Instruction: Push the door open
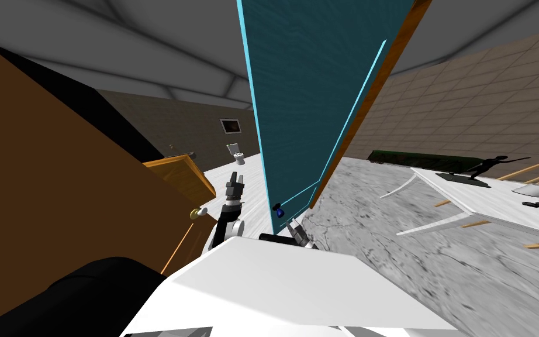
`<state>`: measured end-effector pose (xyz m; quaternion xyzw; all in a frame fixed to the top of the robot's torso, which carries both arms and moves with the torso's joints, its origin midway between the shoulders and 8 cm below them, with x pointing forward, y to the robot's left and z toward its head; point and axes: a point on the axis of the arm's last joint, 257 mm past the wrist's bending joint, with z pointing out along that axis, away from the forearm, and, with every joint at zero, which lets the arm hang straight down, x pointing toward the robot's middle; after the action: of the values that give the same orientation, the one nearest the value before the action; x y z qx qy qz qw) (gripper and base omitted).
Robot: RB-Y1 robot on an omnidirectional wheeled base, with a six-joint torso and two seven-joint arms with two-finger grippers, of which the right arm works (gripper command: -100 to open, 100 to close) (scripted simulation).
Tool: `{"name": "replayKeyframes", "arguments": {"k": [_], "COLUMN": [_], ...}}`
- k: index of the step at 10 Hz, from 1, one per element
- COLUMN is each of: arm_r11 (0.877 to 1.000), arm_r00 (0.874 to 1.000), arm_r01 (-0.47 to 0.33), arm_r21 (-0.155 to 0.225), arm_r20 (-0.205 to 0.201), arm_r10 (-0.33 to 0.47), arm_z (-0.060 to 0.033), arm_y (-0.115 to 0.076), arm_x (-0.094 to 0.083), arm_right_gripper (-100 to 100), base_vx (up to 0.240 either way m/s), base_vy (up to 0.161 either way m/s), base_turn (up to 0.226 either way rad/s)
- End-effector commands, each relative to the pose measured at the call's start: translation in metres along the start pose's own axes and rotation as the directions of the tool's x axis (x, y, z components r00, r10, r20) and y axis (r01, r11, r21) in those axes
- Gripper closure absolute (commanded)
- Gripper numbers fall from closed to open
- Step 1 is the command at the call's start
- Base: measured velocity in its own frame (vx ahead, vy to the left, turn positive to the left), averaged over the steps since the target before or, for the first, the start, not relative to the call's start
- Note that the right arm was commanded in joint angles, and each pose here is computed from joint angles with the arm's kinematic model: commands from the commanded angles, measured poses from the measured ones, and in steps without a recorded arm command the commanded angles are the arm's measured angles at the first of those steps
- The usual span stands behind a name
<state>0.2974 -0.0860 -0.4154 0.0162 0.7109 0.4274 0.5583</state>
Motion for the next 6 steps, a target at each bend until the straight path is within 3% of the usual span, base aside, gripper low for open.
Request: {"name": "replayKeyframes", "arguments": {"k": [1,2,3,5,6], "arm_r11": [0.999,0.998,0.998,0.993,0.991], "arm_r00": [0.999,0.998,0.998,0.993,0.991], "arm_r01": [0.034,0.061,0.068,0.119,0.137], "arm_r21": [-0.001,-0.001,-0.001,0.0,0.0], "arm_r20": [0.0,0.0,0.0,-0.001,-0.001], "arm_r10": [-0.034,-0.061,-0.068,-0.119,-0.137], "arm_z": [-0.0034,-0.0107,-0.0107,-0.0251,-0.0251], "arm_y": [0.003,0.007,0.007,0.016,0.016], "arm_x": [0.002,0.006,0.006,0.014,0.014], "arm_right_gripper": [-100,-100,-100,-100,-100], "base_vx": [0.016,0.015,0.008,0.009,0.013], "base_vy": [-0.018,-0.022,-0.019,-0.017,-0.008], "base_turn": [0.01,0.008,-0.004,0.026,0.008]}}
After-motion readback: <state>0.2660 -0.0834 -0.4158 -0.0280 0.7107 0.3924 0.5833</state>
